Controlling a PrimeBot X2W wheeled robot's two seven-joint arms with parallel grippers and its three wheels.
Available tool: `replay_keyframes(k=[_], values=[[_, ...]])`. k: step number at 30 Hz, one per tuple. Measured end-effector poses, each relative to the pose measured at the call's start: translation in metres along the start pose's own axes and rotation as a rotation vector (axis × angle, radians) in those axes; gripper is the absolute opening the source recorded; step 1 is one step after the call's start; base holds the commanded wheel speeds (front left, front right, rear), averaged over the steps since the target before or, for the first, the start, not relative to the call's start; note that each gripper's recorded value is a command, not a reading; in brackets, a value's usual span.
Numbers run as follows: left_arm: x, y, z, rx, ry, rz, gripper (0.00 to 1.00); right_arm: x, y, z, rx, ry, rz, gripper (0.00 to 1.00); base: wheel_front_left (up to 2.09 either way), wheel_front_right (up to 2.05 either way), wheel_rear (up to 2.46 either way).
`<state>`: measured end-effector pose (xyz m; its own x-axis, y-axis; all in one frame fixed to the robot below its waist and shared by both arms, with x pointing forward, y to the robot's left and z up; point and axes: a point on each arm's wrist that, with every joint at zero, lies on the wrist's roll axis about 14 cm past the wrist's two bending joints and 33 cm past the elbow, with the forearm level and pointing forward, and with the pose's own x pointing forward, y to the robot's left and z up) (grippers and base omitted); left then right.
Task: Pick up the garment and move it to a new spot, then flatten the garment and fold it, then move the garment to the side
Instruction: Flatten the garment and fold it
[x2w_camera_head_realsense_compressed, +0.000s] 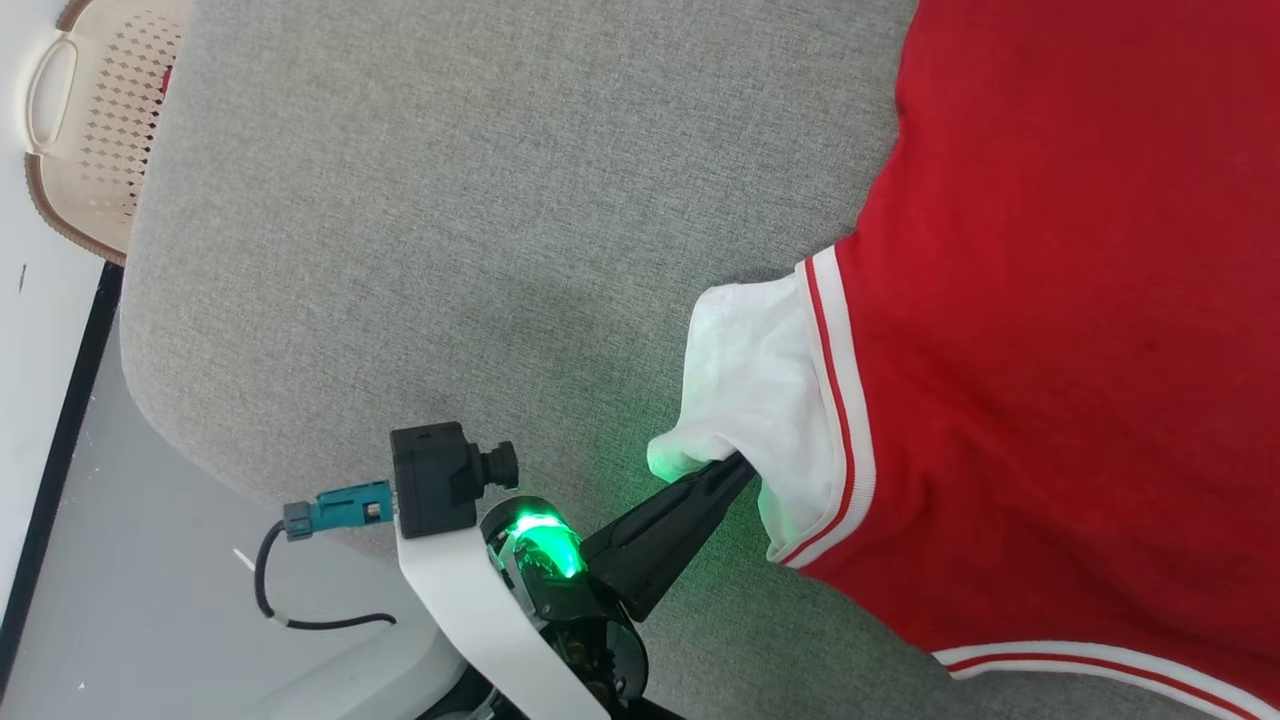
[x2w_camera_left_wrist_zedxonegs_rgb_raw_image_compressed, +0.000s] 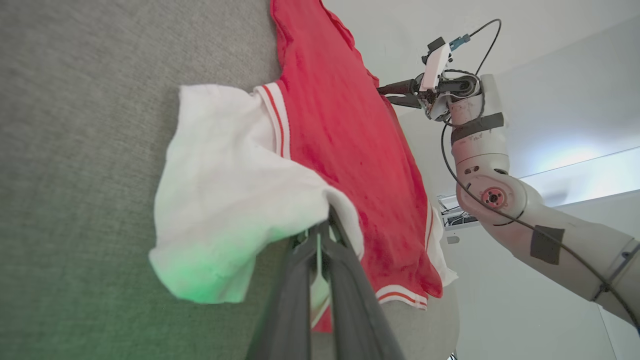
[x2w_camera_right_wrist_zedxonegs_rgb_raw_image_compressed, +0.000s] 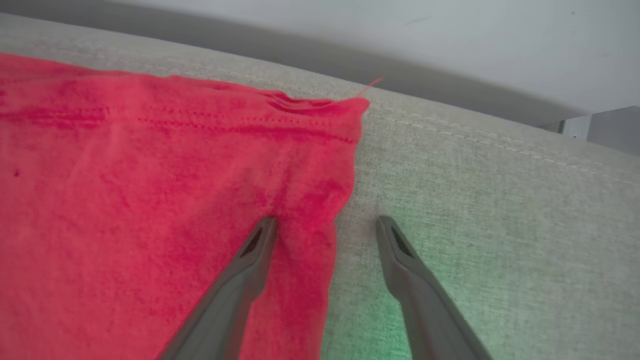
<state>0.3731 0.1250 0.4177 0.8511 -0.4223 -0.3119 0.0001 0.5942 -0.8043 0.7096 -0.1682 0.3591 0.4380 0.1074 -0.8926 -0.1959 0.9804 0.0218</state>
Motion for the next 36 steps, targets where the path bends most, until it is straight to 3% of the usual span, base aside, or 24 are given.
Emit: replay_keyframes(k=[2,3,4,5,6,12,20,27,36], values=[[0.001,0.000,0.000,0.005,0.000,-0.001,0.00,0.002,0.001,-0.001,0.005,0.013,0.004,1.00,0.00,0.00,0.00],[0.001,0.001,0.001,0.006,-0.001,0.001,0.00,0.004,0.003,-0.002,0.002,0.019,0.008,0.94,0.00,0.00,0.00],[0.002,0.001,0.002,0.007,-0.003,0.001,0.00,0.005,0.004,-0.001,-0.001,0.019,0.010,0.49,0.00,0.00,0.00],[0.002,0.002,0.002,0.007,-0.004,0.001,0.00,0.005,0.005,-0.001,-0.004,0.020,0.012,0.40,0.00,0.00,0.00],[0.003,0.002,0.003,0.006,-0.005,0.001,0.00,0.006,0.006,0.000,-0.009,0.018,0.014,0.00,0.00,0.00,0.00],[0.008,0.001,0.008,0.023,-0.018,-0.015,0.00,0.001,0.010,0.007,0.001,-0.033,0.043,0.00,0.00,0.00,0.00],[0.007,-0.003,0.018,0.045,-0.048,-0.040,0.00,-0.039,-0.001,0.006,-0.013,-0.110,0.063,0.00,0.00,0.00,0.00],[0.008,-0.003,0.024,0.076,-0.046,-0.065,0.00,-0.090,-0.032,-0.043,-0.088,-0.109,0.049,0.00,0.00,0.00,0.00],[0.003,-0.012,0.029,0.111,-0.050,-0.103,0.00,-0.139,-0.038,-0.157,-0.157,-0.035,0.095,0.00,0.00,0.00,0.00]])
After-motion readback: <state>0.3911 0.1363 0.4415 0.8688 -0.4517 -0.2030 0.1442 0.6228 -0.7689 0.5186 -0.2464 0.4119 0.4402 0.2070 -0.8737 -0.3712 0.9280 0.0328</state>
